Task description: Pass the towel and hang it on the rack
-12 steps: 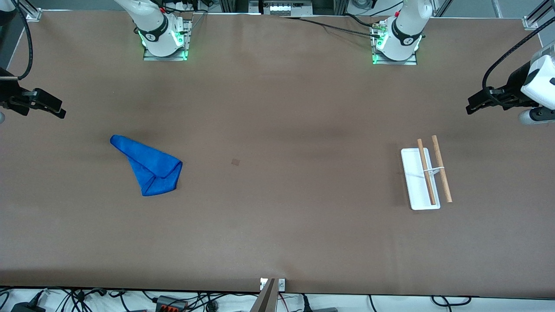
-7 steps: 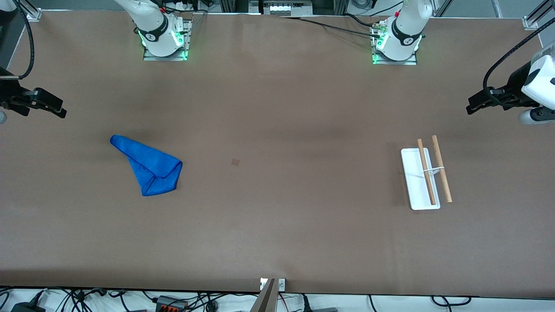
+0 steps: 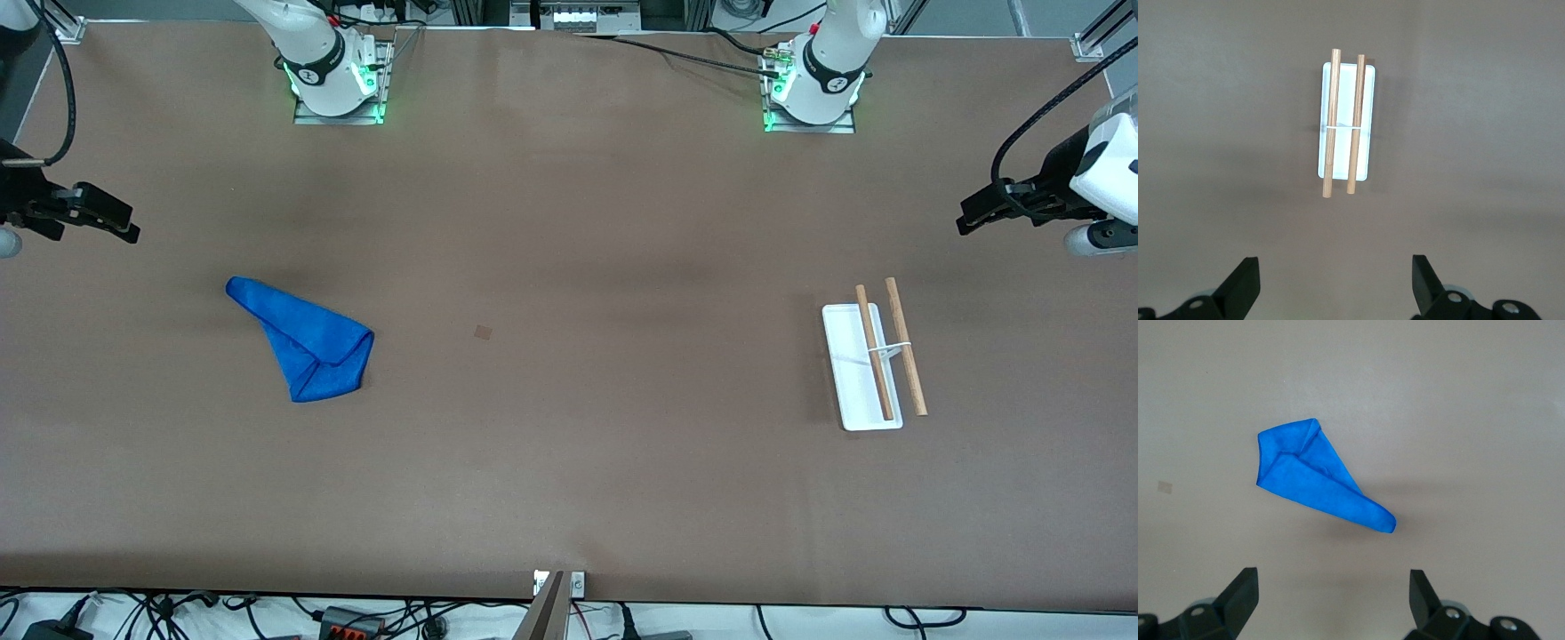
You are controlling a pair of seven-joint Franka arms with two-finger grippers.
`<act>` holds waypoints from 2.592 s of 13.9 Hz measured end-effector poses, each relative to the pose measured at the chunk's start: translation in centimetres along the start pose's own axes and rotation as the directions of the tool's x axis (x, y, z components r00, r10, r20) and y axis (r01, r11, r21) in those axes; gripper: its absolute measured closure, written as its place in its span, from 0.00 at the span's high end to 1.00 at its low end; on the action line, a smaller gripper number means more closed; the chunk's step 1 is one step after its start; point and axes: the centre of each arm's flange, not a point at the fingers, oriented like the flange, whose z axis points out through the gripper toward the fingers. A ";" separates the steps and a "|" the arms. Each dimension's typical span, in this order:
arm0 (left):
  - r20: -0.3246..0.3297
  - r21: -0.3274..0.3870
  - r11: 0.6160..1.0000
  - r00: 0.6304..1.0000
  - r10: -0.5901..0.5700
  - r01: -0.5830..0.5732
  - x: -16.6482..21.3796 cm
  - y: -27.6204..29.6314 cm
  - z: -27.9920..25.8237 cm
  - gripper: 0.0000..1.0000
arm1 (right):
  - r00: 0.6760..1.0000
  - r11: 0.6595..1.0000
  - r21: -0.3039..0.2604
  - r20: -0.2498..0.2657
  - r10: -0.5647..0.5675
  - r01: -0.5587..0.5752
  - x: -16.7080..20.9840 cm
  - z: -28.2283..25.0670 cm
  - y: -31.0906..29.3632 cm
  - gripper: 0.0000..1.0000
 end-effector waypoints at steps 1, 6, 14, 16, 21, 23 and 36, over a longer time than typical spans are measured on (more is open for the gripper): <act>0.000 0.000 1.000 1.000 0.000 0.000 0.0 0.0 0.0 1.00 | 1.000 1.000 0.000 0.022 -0.001 0.001 0.5 1.3 0.0 1.00; 0.000 0.000 1.000 1.000 -0.001 0.001 0.0 -0.1 0.0 1.00 | 0.986 1.000 0.001 0.168 -0.006 0.006 3.4 10.0 -0.1 1.00; 0.001 0.000 1.000 1.000 -0.002 0.002 0.1 -0.1 0.1 1.00 | 0.847 0.994 0.052 0.521 -0.109 0.096 3.2 27.0 4.9 1.00; 0.002 0.000 1.000 1.000 -0.003 0.003 0.1 -0.2 0.1 1.00 | 0.818 0.983 0.111 0.545 -0.183 0.146 3.1 30.8 6.6 1.00; 0.002 0.000 1.000 1.000 -0.003 0.003 0.1 -0.2 0.1 1.00 | 0.796 0.930 0.185 0.480 -0.368 0.318 4.3 35.3 7.0 1.00; 0.002 -0.002 1.000 1.000 -0.003 0.003 0.1 -0.2 0.1 1.00 | 0.770 0.889 0.215 0.445 -0.457 0.403 4.7 37.0 7.0 1.00; 0.004 -0.009 1.000 1.000 -0.004 0.004 0.1 -0.1 0.1 1.00 | 0.675 0.868 0.320 0.546 -0.496 0.379 2.0 42.3 7.7 0.76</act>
